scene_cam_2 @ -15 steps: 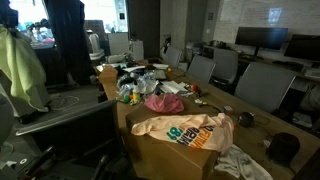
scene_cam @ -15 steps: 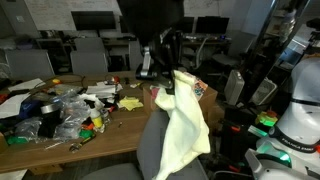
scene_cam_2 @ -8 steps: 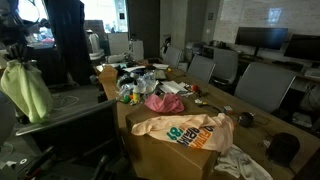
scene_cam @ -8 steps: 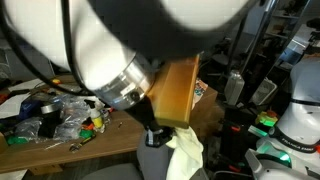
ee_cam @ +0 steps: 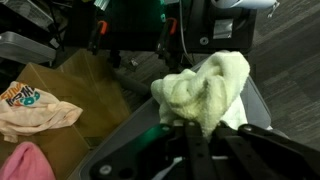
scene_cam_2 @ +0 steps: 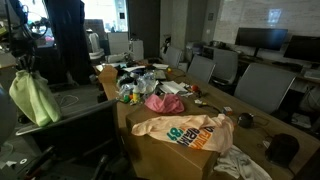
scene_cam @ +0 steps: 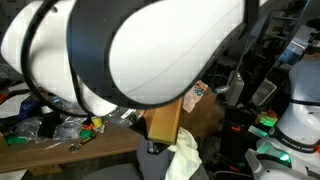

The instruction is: Pick up the clothes from the box and put them on the headrest of the chair

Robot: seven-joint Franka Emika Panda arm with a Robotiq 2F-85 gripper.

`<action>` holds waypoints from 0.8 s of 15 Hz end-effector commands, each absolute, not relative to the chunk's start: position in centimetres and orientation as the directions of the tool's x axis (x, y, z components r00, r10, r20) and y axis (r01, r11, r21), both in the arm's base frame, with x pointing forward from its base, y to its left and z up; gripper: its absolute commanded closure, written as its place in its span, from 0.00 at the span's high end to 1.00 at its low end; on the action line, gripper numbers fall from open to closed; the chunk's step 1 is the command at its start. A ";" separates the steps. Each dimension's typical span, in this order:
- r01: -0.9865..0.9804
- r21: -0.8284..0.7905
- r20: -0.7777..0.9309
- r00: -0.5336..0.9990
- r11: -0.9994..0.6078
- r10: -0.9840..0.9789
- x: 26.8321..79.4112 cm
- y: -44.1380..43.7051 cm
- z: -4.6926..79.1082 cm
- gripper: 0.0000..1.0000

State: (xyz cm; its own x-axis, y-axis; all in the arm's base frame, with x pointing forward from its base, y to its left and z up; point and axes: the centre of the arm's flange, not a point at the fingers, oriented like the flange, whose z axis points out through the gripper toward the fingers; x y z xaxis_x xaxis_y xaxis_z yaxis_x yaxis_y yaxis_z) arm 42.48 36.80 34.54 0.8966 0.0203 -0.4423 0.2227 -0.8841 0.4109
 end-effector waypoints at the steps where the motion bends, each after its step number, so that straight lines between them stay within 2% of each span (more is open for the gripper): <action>1: 0.157 0.412 -0.410 0.912 -0.898 -0.028 43.7 32.9 36.3 0.01; 5: 0.055 0.444 -0.396 0.907 -0.894 -0.141 45.1 27.6 36.1 0.01; 12: -0.007 0.537 -0.429 0.859 -0.843 -0.281 44.4 21.6 31.7 0.01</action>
